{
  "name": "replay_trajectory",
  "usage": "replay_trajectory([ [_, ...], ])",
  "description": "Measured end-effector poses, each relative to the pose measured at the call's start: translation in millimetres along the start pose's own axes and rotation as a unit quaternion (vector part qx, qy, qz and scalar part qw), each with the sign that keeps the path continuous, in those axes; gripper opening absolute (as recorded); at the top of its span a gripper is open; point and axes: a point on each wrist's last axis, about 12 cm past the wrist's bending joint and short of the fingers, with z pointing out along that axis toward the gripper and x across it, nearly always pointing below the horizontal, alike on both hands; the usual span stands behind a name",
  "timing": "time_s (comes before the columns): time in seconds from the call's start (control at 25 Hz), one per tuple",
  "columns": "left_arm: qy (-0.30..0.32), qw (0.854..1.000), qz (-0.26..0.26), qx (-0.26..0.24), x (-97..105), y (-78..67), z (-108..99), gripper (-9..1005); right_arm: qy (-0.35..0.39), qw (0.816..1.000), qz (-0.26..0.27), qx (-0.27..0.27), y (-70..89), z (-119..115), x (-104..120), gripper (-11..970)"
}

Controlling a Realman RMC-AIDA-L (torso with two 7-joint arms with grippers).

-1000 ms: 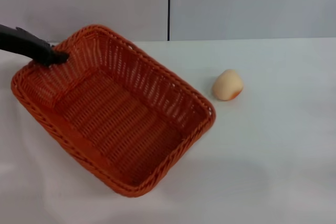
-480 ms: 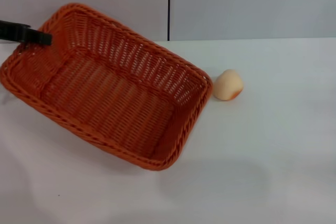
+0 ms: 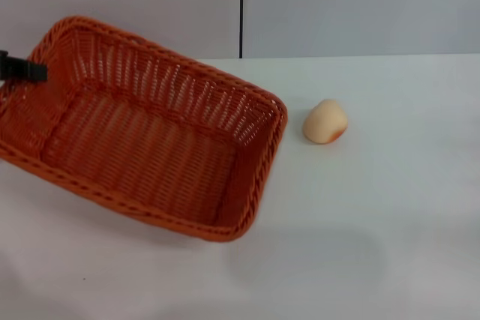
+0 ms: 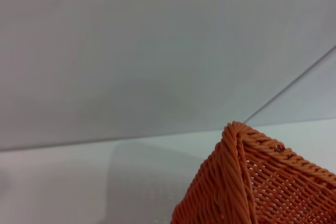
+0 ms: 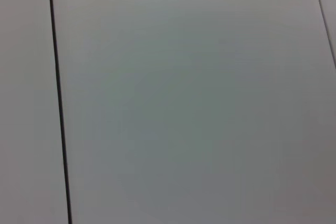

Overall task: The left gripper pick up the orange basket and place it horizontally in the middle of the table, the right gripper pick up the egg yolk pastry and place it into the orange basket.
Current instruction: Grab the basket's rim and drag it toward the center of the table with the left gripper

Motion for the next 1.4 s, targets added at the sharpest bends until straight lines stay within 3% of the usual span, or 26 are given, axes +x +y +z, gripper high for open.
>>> replay_trajectory([
  [0.16, 0.003, 1.000, -0.006, 0.000, 5.1, 2.1, -1.4, 174, -0.001, 1.000, -0.001, -0.003, 1.4, 4.2, -1.0, 572],
  [0.24, 0.020, 0.999, -0.031, 0.020, 20.9, 3.9, -7.7, 174, -0.001, 1.000, 0.000, -0.004, 3.0, 5.8, -1.1, 572],
  [0.56, 0.029, 0.995, -0.095, 0.032, 44.9, 11.4, -13.2, 174, 0.004, 1.000, 0.001, -0.009, 7.2, 10.8, -0.3, 570],
  [0.8, 0.031, 0.994, -0.102, 0.038, 47.6, 11.0, -11.8, 174, 0.004, 1.000, 0.000, -0.011, 9.2, 13.3, -0.6, 569],
  [0.88, 0.038, 0.987, -0.138, 0.074, 64.2, 7.7, 1.5, 174, 0.004, 1.000, 0.000, -0.012, 9.4, 13.7, -0.7, 569],
  [1.0, 0.038, 0.987, -0.138, 0.074, 64.2, 7.7, 1.5, 174, 0.004, 1.000, -0.002, -0.013, 9.6, 14.0, -0.7, 568],
  [1.4, 0.025, 0.978, -0.184, 0.094, 88.7, 3.0, 29.1, 173, 0.006, 1.000, -0.004, -0.012, 8.1, 12.5, -0.2, 566],
])
